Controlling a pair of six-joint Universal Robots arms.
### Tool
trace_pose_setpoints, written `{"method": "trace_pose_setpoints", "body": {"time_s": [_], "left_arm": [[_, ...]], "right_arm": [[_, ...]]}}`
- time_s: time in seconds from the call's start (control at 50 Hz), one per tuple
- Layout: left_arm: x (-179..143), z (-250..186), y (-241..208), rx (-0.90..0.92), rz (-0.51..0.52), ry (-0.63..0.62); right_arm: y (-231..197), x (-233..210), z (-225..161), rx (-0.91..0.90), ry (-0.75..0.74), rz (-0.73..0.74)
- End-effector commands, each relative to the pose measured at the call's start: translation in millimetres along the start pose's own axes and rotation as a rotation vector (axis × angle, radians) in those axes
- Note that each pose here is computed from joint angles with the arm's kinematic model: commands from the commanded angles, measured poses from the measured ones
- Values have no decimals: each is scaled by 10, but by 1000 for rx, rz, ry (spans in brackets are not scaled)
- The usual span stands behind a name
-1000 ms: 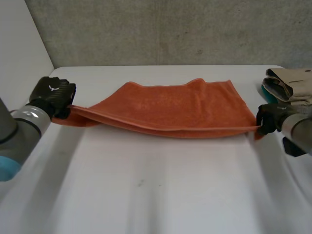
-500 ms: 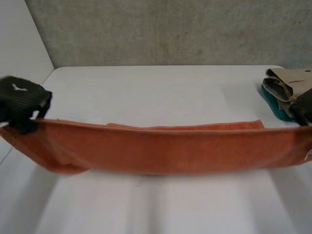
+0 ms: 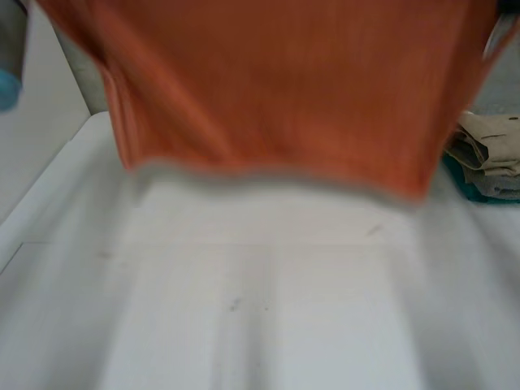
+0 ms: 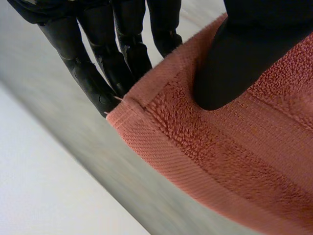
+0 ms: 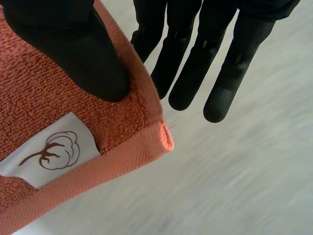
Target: Fold the laundry.
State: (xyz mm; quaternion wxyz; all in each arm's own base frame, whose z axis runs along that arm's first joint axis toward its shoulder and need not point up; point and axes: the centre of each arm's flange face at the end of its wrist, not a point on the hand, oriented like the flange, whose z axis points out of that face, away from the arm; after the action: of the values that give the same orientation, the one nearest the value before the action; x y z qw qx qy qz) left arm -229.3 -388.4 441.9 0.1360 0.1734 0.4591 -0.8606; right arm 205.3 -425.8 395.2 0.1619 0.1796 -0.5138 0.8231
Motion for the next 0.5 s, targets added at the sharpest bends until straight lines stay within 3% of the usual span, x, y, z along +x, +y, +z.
{"method": "trace_pose_setpoints", "body": {"time_s": [0.02,0.3,0.4,0.5], "left_arm": [[-224,97,-7,62,-81,-145],[438,-296,1109,-213,-94,119],[814,-640,1652,-359,-31,238],[1034,-1040,1919,-510,46,348]], "right_arm": [[-225,155,110,264,149,56],[645,-718,-291,-39,-197,62],[1178,-1085,-586,-233,-340,31],[1512,-1245,-862,-351,-428,-74]]}}
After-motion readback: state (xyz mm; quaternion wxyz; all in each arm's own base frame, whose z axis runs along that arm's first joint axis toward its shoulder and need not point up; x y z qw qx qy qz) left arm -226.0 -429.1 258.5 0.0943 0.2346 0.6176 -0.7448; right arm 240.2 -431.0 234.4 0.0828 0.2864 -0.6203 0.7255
